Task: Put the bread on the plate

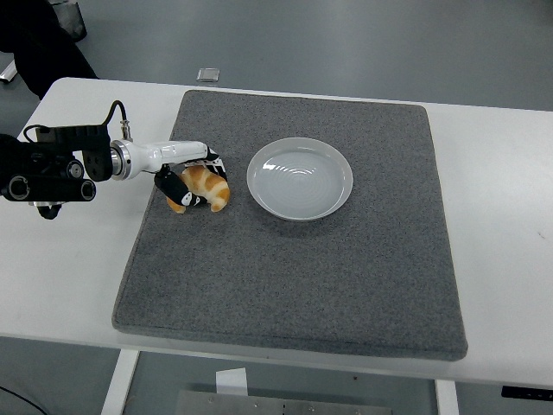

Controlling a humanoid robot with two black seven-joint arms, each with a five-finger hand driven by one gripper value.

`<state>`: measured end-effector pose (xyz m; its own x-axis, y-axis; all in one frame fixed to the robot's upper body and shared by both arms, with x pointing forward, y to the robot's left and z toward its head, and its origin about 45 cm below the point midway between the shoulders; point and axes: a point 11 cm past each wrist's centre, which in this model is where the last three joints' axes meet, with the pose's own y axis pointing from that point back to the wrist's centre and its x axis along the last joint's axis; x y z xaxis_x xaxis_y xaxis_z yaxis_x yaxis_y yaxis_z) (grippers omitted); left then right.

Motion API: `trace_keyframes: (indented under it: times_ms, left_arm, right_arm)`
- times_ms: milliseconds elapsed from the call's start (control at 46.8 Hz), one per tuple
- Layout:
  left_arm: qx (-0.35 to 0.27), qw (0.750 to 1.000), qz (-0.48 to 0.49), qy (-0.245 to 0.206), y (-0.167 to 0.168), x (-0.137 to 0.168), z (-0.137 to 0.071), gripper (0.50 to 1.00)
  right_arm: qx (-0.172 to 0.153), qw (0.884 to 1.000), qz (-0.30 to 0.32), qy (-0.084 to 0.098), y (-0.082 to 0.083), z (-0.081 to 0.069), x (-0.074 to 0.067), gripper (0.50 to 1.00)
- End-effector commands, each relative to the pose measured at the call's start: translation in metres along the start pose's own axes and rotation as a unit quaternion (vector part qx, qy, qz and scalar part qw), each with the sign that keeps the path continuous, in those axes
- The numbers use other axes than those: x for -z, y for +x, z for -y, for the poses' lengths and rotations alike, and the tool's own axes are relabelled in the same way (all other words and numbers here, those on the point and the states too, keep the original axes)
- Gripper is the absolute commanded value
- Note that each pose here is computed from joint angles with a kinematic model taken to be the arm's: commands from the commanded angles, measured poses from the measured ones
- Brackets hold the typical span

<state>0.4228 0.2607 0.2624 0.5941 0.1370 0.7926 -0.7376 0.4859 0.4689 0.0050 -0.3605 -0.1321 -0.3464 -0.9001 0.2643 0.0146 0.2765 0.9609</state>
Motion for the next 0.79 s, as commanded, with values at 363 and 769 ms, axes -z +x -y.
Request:
trace_keyframes:
  times_ms: [363, 769]
  left_arm:
    - [-0.091, 0.995, 0.027, -0.037, 0.098, -0.042, -0.022, 0.500]
    - [-0.141, 0.986, 0.052, -0.070, 0.150, -0.081, -0.033, 0.500]
  right_arm:
    - [0.000, 1.000, 0.000, 0.000, 0.000, 0.000, 0.000, 0.952]
    - [0.000, 1.000, 0.000, 0.000, 0.000, 0.000, 0.000, 0.952]
